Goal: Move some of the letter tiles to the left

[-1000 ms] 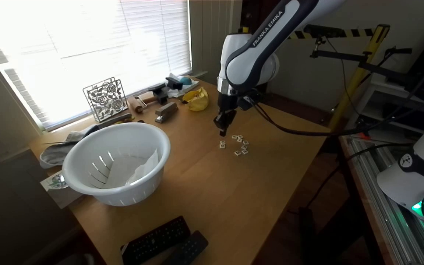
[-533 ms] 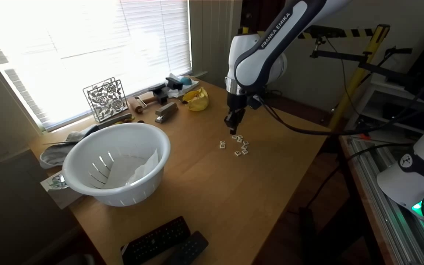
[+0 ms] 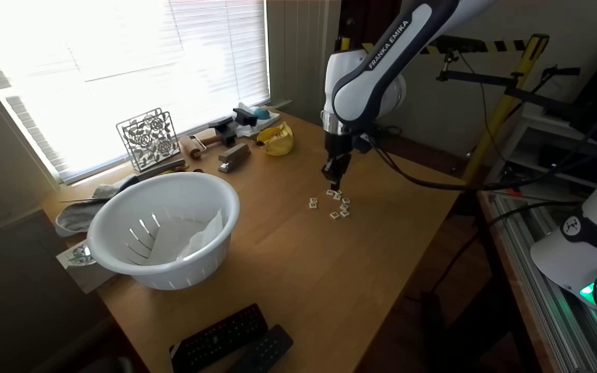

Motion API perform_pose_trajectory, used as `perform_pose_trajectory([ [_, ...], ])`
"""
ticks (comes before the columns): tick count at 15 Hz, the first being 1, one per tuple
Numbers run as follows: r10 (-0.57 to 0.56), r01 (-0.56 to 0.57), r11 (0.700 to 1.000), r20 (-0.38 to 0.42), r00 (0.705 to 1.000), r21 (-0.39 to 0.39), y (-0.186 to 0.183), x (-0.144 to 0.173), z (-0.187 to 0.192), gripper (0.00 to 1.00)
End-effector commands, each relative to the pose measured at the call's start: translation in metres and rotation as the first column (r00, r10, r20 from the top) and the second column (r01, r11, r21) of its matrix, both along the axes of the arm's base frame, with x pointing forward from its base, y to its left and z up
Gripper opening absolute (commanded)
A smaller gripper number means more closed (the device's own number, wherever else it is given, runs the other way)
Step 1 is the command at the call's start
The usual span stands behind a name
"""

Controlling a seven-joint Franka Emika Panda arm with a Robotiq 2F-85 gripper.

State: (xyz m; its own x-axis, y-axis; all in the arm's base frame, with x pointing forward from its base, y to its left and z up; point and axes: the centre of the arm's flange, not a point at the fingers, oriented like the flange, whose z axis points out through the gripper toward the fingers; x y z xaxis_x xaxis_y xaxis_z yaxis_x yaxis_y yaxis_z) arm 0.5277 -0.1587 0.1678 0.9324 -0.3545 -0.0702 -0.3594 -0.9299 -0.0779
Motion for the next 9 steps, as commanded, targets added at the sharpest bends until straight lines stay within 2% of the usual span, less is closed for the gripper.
perform_pose_trajectory([
  [1,0.01,-0.01,1.0,-0.029,1.0,-0.008,-0.004,0.002,-0.007,0.0],
  [9,-0.005,0.005,1.0,-0.025,1.0,-0.002,-0.01,0.011,-0.018,0.0],
])
